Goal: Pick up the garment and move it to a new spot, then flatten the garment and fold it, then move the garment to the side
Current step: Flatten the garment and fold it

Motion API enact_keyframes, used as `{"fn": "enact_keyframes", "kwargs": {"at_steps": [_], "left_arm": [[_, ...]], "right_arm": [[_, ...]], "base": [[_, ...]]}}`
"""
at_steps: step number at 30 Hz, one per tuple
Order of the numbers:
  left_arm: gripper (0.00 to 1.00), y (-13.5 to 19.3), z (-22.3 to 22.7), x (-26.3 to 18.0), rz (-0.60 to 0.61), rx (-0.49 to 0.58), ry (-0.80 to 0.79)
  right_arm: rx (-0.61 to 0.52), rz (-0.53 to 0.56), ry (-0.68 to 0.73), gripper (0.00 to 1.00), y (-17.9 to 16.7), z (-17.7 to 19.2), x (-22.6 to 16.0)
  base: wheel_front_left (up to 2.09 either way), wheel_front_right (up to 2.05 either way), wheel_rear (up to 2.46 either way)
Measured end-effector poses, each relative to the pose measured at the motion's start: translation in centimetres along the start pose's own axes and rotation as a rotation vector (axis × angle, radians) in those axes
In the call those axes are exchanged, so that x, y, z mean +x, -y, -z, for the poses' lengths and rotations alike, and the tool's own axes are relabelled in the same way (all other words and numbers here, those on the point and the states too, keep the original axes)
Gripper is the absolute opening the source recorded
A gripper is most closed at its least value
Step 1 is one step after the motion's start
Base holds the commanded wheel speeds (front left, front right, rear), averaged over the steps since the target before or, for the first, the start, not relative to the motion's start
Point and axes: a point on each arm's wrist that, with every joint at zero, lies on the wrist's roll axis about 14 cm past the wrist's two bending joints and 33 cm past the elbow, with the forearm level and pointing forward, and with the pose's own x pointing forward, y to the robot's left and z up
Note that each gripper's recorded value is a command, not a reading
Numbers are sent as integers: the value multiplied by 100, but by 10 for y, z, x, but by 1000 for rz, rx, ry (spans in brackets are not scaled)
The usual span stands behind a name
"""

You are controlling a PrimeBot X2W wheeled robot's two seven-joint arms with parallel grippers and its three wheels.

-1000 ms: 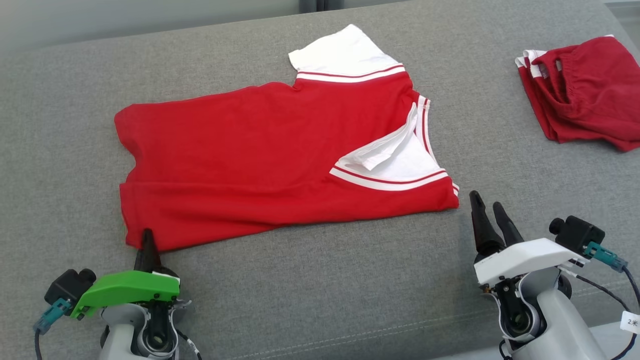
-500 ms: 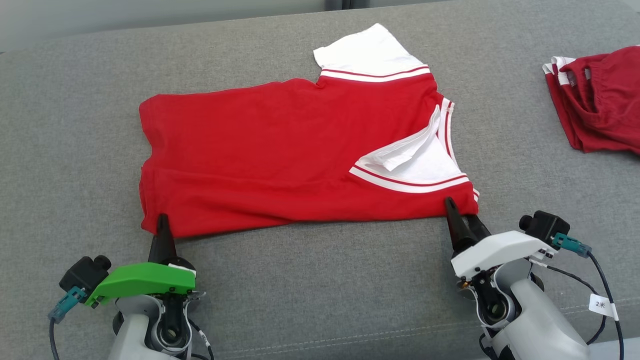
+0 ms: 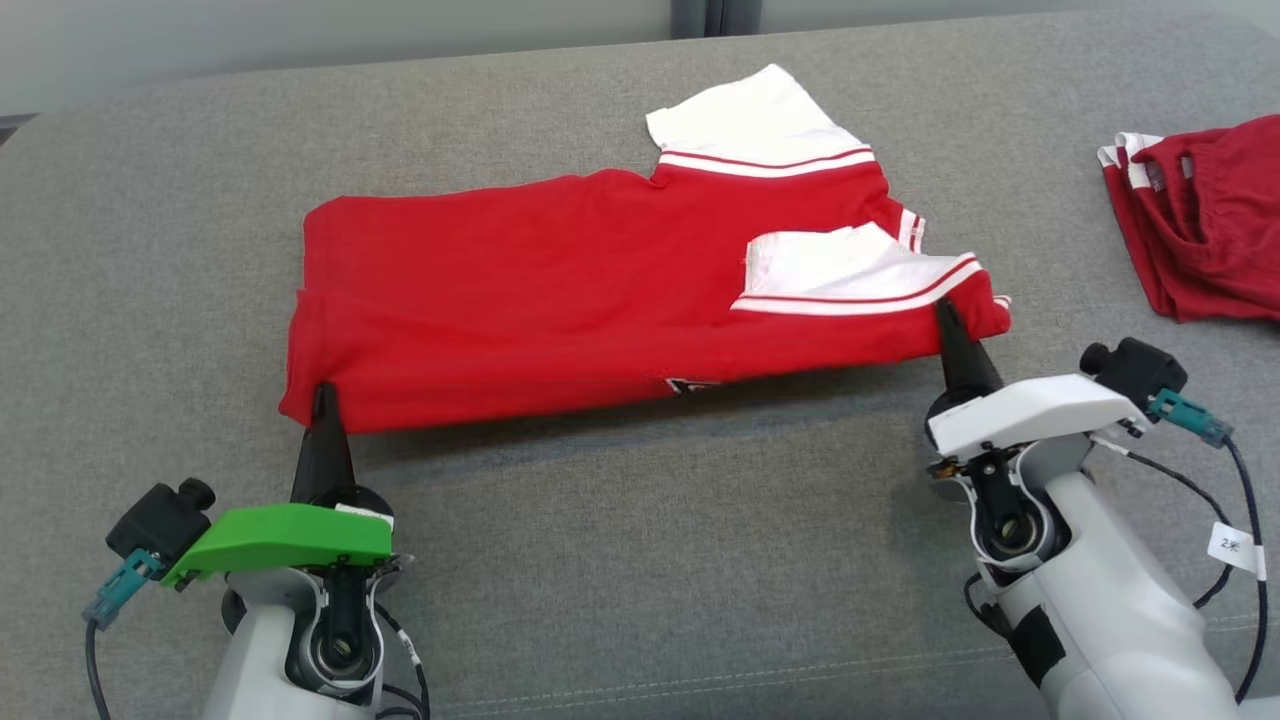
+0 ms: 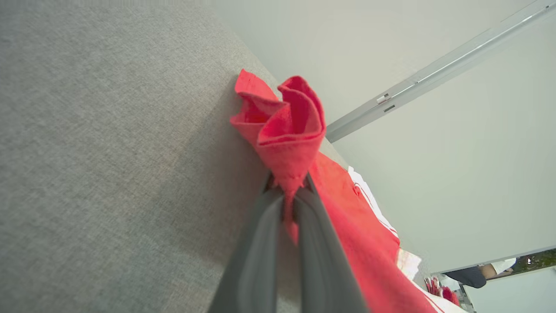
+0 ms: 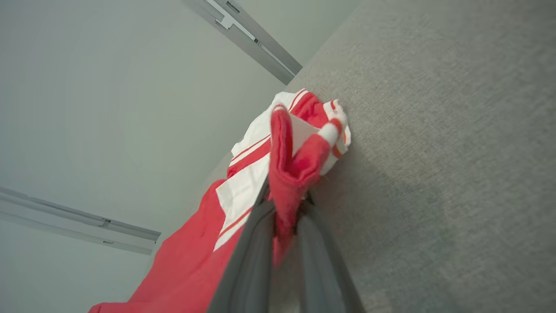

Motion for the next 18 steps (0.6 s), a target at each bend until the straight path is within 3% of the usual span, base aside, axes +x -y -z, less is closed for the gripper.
{"fn": "enact_keyframes", "kwargs": {"at_steps": [7, 12, 18], "left_arm": [[0, 18, -2, -11, 48, 15, -4], [0, -5, 8, -33, -30, 31, -46], [0, -38, 32, -56, -146, 29, -123]], "right_arm": [[-45, -44, 73, 0, -4, -32, -8], [-52, -13, 47, 0, 16, -20, -32], [-27, 100, -6, 0, 55, 5, -68]], "base": [[0, 0, 0], [0, 0, 0], [0, 0, 0]]}}
